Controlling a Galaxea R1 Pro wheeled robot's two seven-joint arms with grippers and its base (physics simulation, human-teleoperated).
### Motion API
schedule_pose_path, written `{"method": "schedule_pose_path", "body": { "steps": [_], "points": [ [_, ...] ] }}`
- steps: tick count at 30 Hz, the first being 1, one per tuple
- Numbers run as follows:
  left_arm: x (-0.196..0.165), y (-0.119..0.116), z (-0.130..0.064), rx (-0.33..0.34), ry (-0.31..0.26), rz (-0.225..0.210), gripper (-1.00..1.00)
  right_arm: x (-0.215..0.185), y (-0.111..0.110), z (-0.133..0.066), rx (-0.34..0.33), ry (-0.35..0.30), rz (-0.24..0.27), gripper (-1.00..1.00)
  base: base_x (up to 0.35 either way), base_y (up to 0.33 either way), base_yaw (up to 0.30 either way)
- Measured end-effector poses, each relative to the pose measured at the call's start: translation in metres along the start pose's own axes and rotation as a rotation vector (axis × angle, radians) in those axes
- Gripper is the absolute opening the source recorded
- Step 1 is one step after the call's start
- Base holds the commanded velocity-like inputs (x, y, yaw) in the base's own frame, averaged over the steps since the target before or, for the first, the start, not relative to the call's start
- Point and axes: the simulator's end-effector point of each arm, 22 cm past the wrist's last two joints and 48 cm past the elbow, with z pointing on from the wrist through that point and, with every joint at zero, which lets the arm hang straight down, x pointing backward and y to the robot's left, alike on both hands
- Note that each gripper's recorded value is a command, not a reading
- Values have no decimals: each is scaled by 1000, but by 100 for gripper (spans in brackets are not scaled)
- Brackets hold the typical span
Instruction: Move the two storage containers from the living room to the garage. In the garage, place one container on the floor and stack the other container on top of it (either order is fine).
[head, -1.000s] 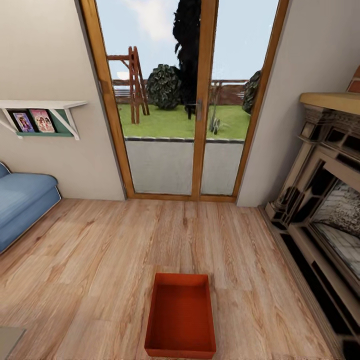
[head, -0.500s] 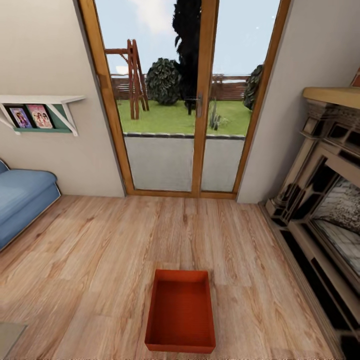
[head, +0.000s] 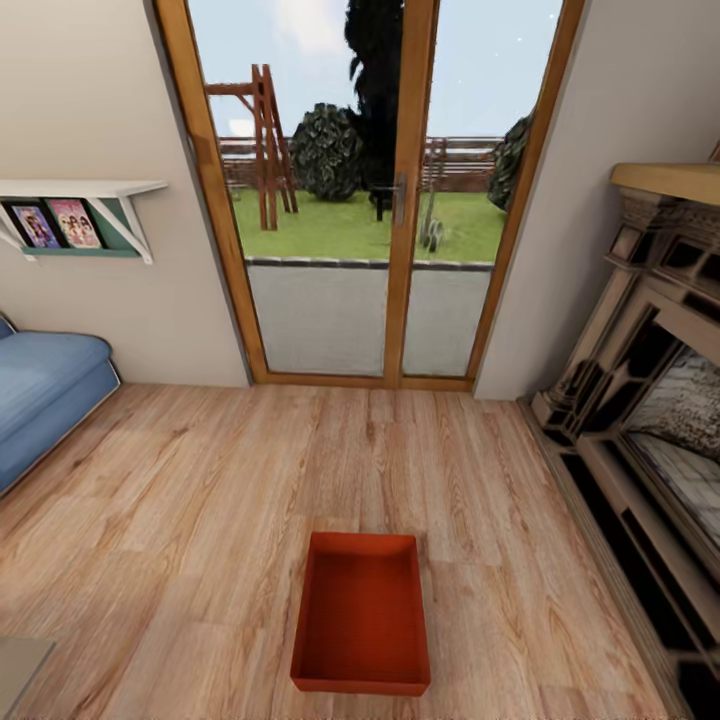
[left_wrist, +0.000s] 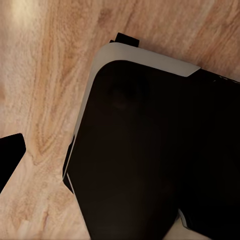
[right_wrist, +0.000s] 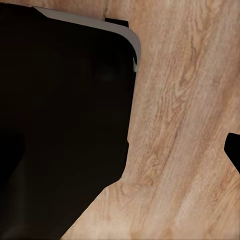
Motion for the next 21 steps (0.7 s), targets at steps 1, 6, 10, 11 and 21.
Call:
{"method": "schedule_pose_path", "body": {
  "steps": [1,6,10,11,21],
  "points": [
    [1,0,0,-1,1,0,100,1,0,0,0,2,0,100,0,0,0],
    [4,1,1,-3,9,0,100,4,0,0,-1,9,-1,100,0,0,0],
    [6,2,1,-5,15,1,100,6,1,0,-2,16,-1,100,0,0,0],
    [7,2,1,-6,17,1,100,7,1,0,-2,17,-1,100,0,0,0],
    [13,4,2,-11,32,1,100,13,1,0,-3,32,-2,100,0,0,0]
  ]
}}
